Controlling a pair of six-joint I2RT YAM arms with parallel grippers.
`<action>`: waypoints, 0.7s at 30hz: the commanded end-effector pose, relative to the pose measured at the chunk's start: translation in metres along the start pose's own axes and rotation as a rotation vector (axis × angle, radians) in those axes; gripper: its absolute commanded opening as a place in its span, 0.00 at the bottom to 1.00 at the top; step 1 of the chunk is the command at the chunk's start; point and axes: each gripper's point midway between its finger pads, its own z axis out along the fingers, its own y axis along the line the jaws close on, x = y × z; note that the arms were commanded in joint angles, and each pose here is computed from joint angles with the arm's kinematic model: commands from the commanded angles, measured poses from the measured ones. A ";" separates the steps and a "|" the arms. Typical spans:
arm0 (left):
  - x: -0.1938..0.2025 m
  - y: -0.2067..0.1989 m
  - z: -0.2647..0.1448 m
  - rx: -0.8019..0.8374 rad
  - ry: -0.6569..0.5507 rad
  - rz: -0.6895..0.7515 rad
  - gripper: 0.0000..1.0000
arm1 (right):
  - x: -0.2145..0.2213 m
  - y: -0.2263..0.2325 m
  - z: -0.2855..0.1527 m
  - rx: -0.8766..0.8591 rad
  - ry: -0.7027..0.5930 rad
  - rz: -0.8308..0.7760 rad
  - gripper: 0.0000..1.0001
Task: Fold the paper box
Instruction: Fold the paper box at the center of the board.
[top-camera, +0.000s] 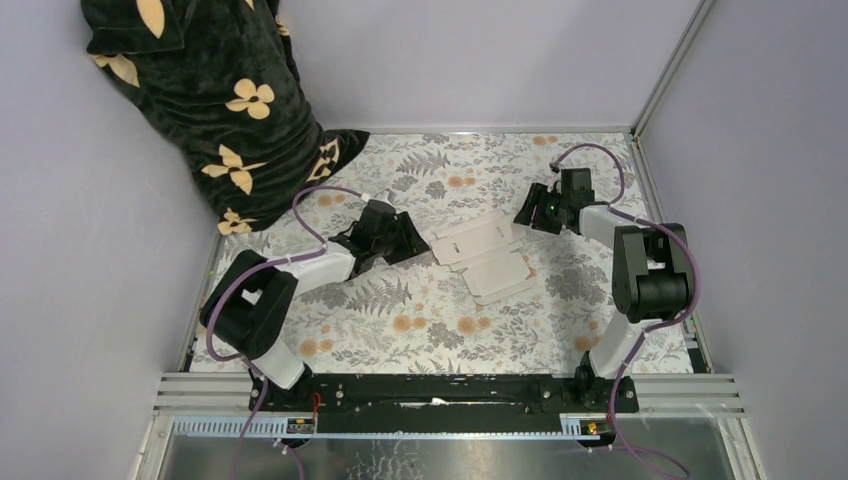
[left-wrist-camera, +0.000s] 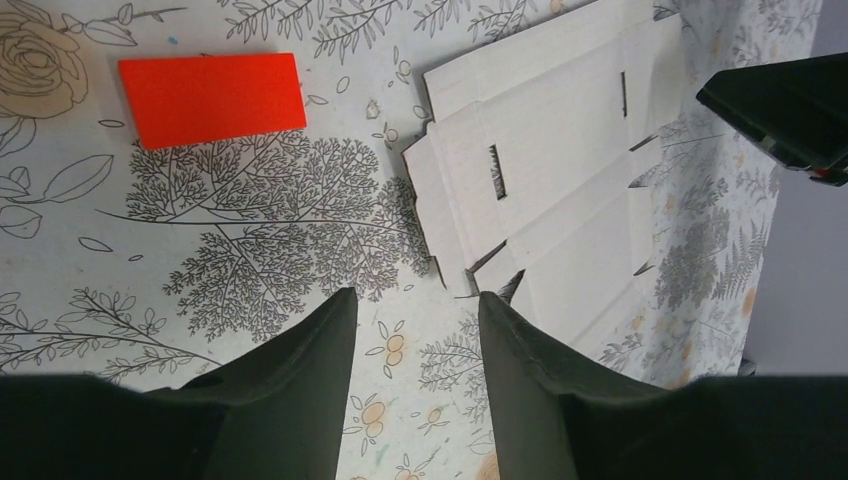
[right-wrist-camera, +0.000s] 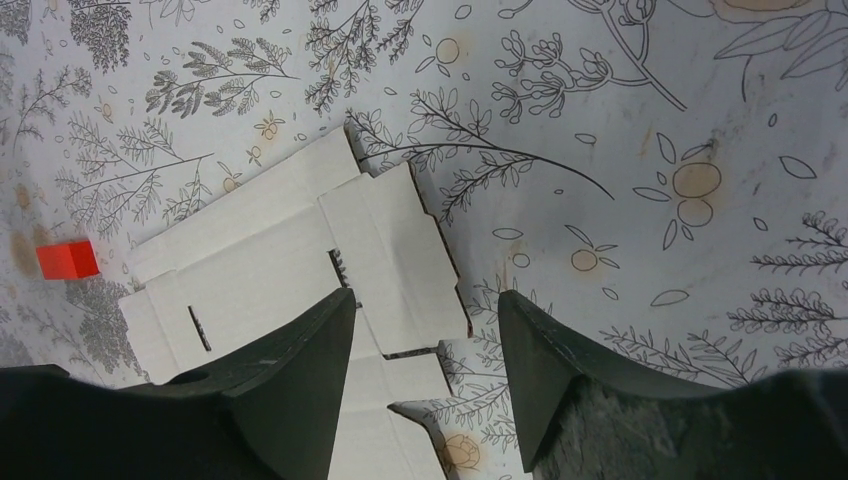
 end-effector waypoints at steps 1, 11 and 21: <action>0.006 0.004 0.008 -0.009 0.005 0.005 0.54 | -0.022 0.012 0.005 -0.053 -0.043 -0.031 0.62; 0.014 0.007 0.034 -0.014 0.044 -0.005 0.72 | -0.027 0.011 0.014 -0.052 -0.038 -0.028 0.58; 0.018 -0.011 0.054 0.017 0.064 0.002 0.73 | -0.016 0.010 0.023 -0.060 -0.004 -0.024 0.55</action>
